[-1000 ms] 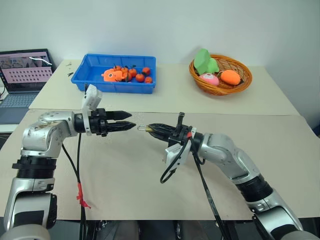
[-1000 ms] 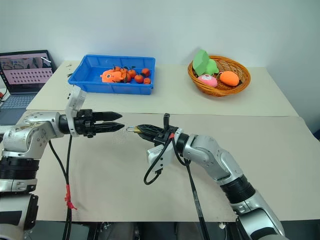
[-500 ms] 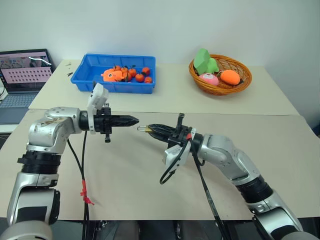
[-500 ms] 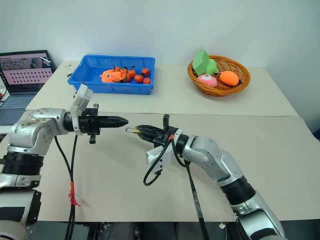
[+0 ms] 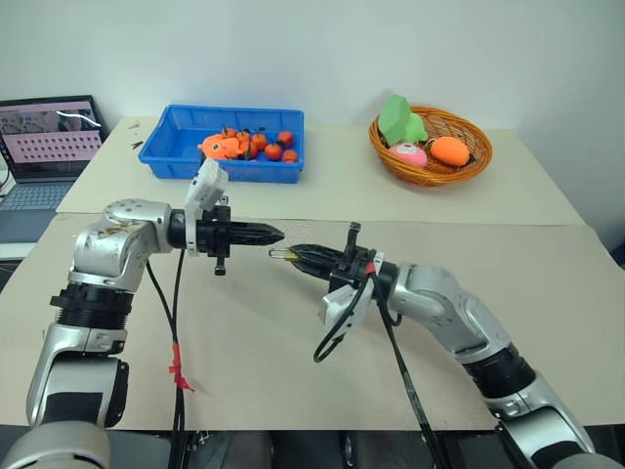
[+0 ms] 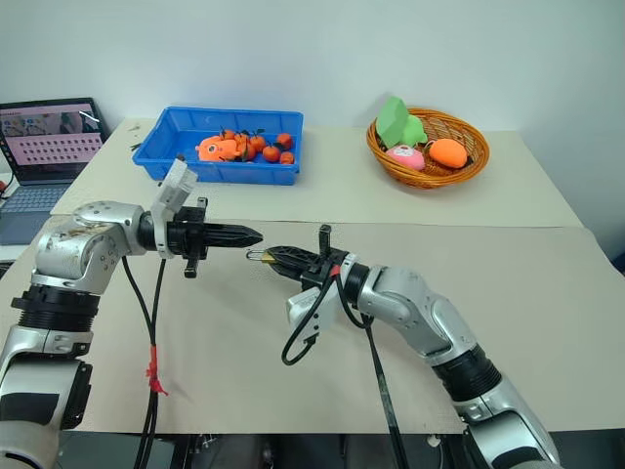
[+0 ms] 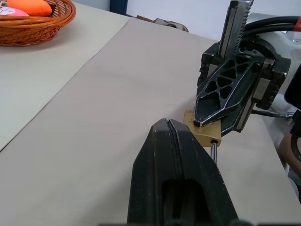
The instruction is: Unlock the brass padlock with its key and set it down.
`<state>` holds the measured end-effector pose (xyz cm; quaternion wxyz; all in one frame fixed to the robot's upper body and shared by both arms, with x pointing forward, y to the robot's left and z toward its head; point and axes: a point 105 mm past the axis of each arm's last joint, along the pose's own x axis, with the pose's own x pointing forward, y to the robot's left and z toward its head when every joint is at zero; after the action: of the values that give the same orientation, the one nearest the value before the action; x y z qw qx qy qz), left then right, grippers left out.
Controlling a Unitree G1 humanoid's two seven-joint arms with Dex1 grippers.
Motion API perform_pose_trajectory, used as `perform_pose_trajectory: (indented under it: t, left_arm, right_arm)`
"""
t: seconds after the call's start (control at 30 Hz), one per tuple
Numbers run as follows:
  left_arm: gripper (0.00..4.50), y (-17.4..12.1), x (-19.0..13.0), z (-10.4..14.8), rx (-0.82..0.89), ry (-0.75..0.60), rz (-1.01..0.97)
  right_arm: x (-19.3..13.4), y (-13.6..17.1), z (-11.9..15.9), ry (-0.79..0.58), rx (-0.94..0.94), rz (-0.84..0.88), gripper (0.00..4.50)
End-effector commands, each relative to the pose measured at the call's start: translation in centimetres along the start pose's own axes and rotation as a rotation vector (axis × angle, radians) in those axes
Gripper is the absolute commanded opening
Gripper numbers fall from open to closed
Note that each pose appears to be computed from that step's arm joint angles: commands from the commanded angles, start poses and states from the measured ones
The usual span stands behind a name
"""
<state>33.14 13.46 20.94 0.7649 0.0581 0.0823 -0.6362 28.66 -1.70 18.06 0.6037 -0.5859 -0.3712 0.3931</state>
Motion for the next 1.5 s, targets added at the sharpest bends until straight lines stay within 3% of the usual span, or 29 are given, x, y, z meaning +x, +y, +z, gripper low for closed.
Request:
perform_pose_trajectory:
  t: [0.03, 0.63, 1.5]
  left_arm:
    - [0.01, 0.0, -0.2, 1.2, 0.062, -0.002, -0.001]
    - [0.01, -1.2, 0.3, 0.9, 0.058, 0.001, -0.037]
    - [0.01, -1.1, 0.5, 1.0, 0.058, 0.0, -0.027]
  right_arm:
    - [-0.1, -1.1, 0.5, -0.022, -0.026, -0.045, 0.19]
    - [0.1, -1.4, -0.3, -0.005, -0.026, -0.048, 0.19]
    - [-0.1, -4.5, -0.9, 0.032, -0.028, -0.139, 0.19]
